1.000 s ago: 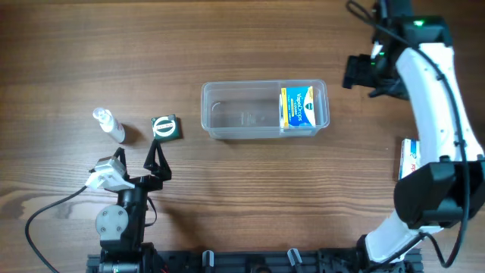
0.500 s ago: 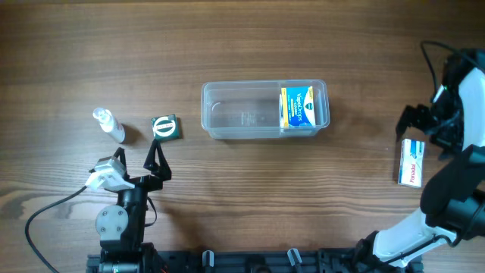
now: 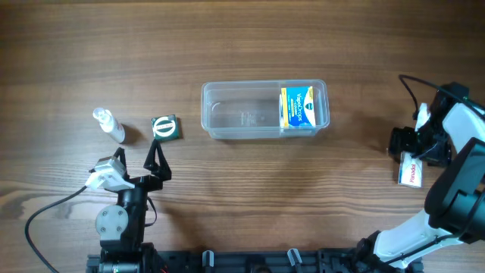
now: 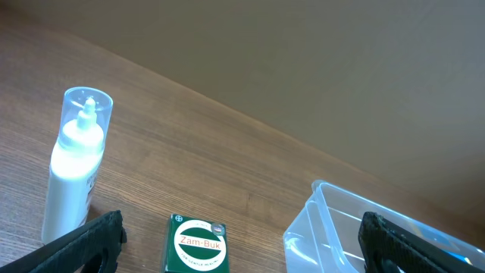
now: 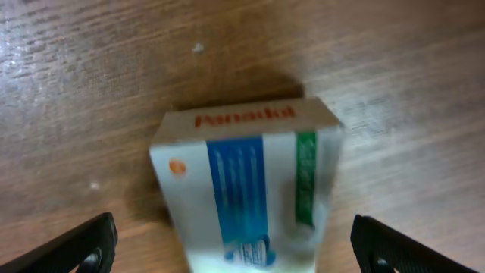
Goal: Pack container
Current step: 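Move the right gripper down and grasp the white Panadol box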
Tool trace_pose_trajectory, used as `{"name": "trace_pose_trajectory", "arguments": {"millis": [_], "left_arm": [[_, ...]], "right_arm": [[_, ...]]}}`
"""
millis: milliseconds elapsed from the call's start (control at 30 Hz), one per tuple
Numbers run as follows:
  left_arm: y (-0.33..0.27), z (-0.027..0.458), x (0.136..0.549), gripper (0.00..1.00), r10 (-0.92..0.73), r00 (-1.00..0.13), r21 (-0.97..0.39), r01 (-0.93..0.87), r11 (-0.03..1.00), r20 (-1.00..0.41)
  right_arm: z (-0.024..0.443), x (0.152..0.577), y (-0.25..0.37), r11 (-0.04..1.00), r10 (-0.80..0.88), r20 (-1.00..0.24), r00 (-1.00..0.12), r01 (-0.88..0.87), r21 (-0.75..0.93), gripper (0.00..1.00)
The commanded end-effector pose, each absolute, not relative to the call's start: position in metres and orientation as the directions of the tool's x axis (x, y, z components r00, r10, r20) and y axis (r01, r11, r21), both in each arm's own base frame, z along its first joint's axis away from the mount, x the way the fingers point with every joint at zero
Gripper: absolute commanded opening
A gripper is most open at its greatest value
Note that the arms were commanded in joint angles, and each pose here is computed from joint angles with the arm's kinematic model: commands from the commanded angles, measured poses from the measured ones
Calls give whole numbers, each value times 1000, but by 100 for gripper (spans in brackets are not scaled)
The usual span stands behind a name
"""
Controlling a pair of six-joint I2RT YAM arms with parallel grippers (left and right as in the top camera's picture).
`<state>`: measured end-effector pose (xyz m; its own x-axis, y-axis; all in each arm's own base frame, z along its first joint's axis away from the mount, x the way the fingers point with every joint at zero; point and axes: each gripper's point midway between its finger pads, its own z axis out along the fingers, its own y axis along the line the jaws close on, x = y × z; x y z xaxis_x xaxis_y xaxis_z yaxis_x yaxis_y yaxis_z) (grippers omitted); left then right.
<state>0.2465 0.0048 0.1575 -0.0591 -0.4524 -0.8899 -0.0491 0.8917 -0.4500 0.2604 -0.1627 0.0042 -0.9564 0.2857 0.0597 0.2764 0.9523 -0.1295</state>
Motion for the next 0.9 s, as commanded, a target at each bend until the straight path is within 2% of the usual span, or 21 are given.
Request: {"name": "trace_pose_trajectory", "arguments": {"millis": [0,167,233,433,533,700,767,833,867], "left_arm": [[3,156,246,100,-456,-64,-454,-45,890,-888],[3,156,246,100,-457,-63,-454,-44,890,-887],[3,156,246,100,-457,-64,-454,-45,890,-887],[3,156,246,100,-457,-64,-454,-45,890,-887],[3,156,246,100,-456,-64,-454,-45,890,-888],[3,156,246,100,-457,-63,-454,-44,890,-887],[3,156,246,100,-456,-64,-454,-44,890,-888],[3,156,246,100,-457,-64,-454,-45,890,-887],[3,156,246,100,-457,-63,-454,-44,890,-887]], "right_arm": [[-6,252,-157,971,217,75,-973,208,-118,100],[-11,251,-153,970,229,70,-971,222,-97,99],[-11,252,-153,966,247,65,-967,240,-98,92],[-12,265,-150,972,232,10,-973,231,-50,99],[-12,264,-153,979,199,11,-980,198,-49,99],[-13,260,-159,967,257,-5,-967,256,8,99],[-13,258,-160,965,262,-3,-965,262,9,98],[-13,258,-160,963,269,-2,-963,269,9,91],[-13,258,-160,962,272,-2,-962,272,9,82]]}}
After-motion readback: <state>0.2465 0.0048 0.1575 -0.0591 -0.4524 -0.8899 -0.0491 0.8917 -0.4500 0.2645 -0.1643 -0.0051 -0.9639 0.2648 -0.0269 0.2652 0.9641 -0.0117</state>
